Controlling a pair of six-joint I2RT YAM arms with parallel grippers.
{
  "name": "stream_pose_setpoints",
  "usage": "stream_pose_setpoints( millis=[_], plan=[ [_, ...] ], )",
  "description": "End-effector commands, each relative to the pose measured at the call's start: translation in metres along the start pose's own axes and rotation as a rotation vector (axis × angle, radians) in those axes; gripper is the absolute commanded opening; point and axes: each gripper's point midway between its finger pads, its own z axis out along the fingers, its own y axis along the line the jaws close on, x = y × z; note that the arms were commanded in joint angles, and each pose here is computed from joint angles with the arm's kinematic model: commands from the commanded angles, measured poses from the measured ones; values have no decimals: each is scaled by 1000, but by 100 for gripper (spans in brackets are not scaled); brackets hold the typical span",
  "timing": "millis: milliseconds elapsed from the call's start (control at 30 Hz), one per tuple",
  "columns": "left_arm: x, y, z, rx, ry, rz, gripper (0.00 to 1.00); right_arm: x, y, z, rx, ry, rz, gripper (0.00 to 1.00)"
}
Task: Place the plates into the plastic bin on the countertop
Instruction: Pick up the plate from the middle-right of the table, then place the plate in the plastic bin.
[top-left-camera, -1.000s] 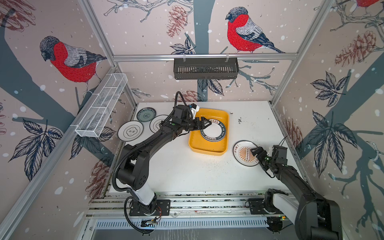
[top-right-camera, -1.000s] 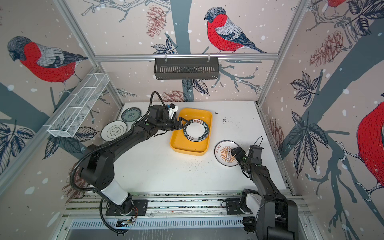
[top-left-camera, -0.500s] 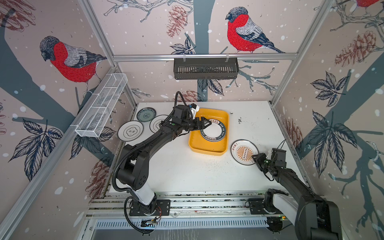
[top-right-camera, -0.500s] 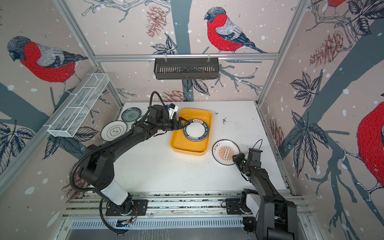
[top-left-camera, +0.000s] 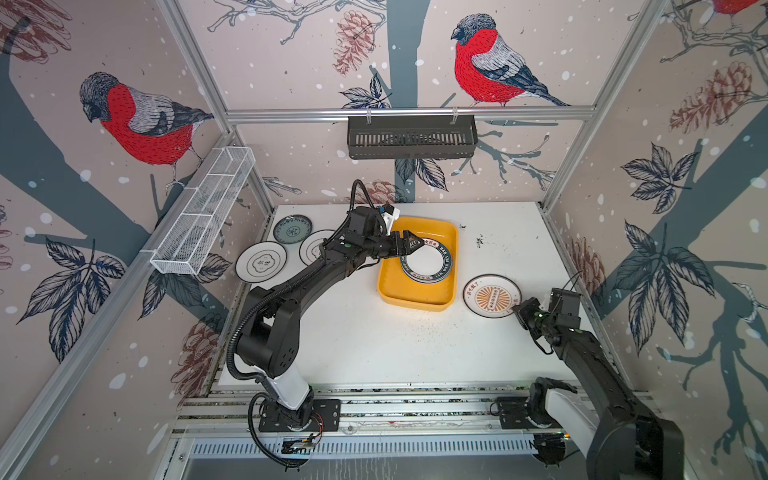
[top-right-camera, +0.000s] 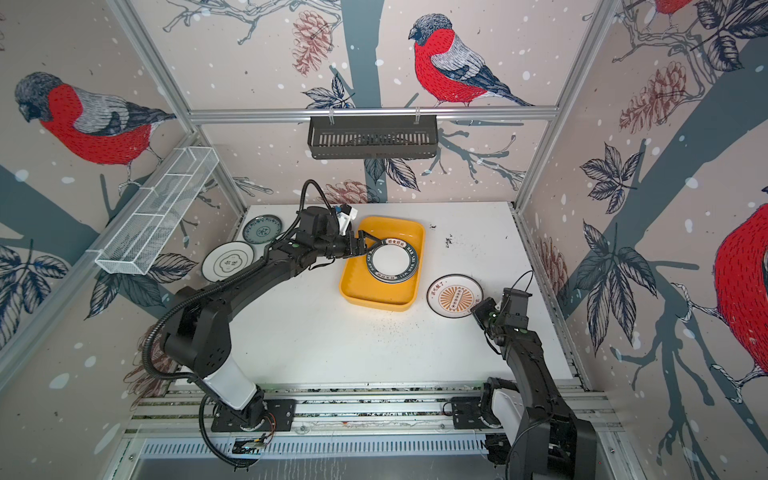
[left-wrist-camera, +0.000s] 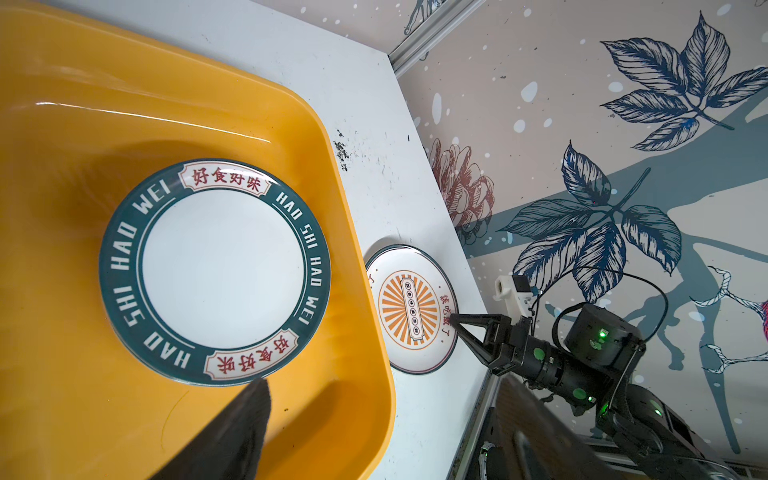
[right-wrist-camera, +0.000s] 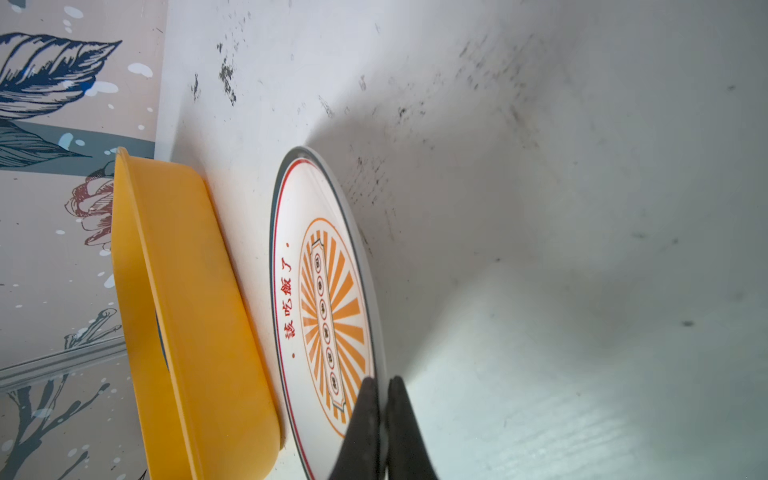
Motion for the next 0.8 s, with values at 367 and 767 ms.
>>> stream_pose_setpoints(
  millis=[367, 767],
  plan=[
    [-17, -13, 6, 52, -22, 30, 86, -72, 114, -67, -155, -208, -136, 3],
    [-26, -11, 15, 160, -30, -66, 84, -16, 257, -29, -435, 13, -345, 3]
  ],
)
